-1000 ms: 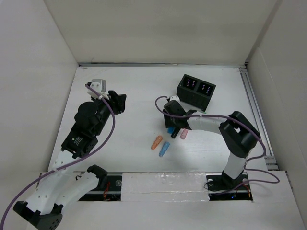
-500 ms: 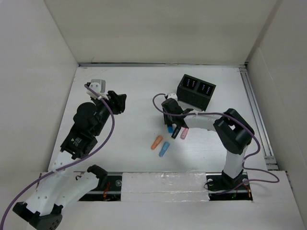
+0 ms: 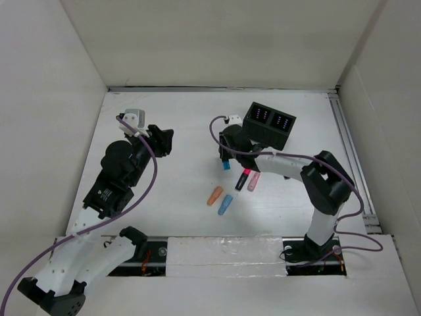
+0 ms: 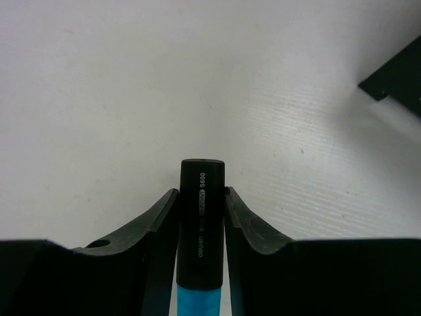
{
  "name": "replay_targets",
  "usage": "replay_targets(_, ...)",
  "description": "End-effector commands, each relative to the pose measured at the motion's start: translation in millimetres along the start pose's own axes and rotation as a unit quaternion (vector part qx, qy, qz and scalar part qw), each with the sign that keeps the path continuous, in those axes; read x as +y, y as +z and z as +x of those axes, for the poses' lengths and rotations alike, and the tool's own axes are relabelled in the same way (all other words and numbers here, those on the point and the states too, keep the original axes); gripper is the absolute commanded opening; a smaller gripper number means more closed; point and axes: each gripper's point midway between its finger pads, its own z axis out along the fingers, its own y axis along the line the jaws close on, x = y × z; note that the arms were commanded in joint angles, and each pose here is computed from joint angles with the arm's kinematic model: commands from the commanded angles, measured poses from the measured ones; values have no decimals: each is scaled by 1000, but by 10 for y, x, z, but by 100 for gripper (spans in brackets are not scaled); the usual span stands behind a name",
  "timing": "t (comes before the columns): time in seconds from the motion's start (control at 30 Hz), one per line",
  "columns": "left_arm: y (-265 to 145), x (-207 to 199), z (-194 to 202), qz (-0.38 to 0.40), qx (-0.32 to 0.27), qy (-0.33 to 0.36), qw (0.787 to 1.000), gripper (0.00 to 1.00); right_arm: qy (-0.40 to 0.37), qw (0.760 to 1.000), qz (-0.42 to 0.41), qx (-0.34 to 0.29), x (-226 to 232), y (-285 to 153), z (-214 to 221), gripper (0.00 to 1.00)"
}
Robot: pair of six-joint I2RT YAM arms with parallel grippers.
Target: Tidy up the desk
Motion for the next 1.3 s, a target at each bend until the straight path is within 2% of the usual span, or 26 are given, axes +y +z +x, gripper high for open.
replay_targets(0.0, 6, -17, -73, 7, -18, 1, 1000, 42, 38, 991, -55, -116, 200, -295, -922, 28)
replay_targets(0.2, -7, -9, -90, 4, -22, -3, 1000, 42, 65, 978, -42, -193, -81, -509, -1621, 29)
replay_targets(0.3, -9, -2, -90, 3, -24, -3, 1000, 42, 80, 969, -7, -236, -432, -627, -2007, 30)
replay_targets(0.43, -18, -41, -97, 13, -23, -4, 1000, 42, 83, 940, 85, -319, -966, -711, -2530, 31)
replay_targets(0.6, -22, -30, -98, 11, -25, -5, 1000, 42, 86, 916, 169, -353, -1411, -559, -2716, 31)
replay_targets(0.7, -13, -16, -94, 7, -25, -5, 1000, 42, 87, 908, 180, -368, -1566, -556, -2817, 31)
replay_targets(0.87, -4, -21, -83, 8, -22, -3, 1000, 42, 56, 907, 208, -363, -1677, -377, -2811, 32)
replay_targets(1.0, 0, -26, -77, 9, -21, -2, 1000, 42, 52, 909, 227, -346, -1796, -278, -2648, 32)
replay_targets(1.27, 34, -43, -36, 13, -12, -1, 1000, 42, 53, 920, 217, -323, -1769, -162, -2359, 33)
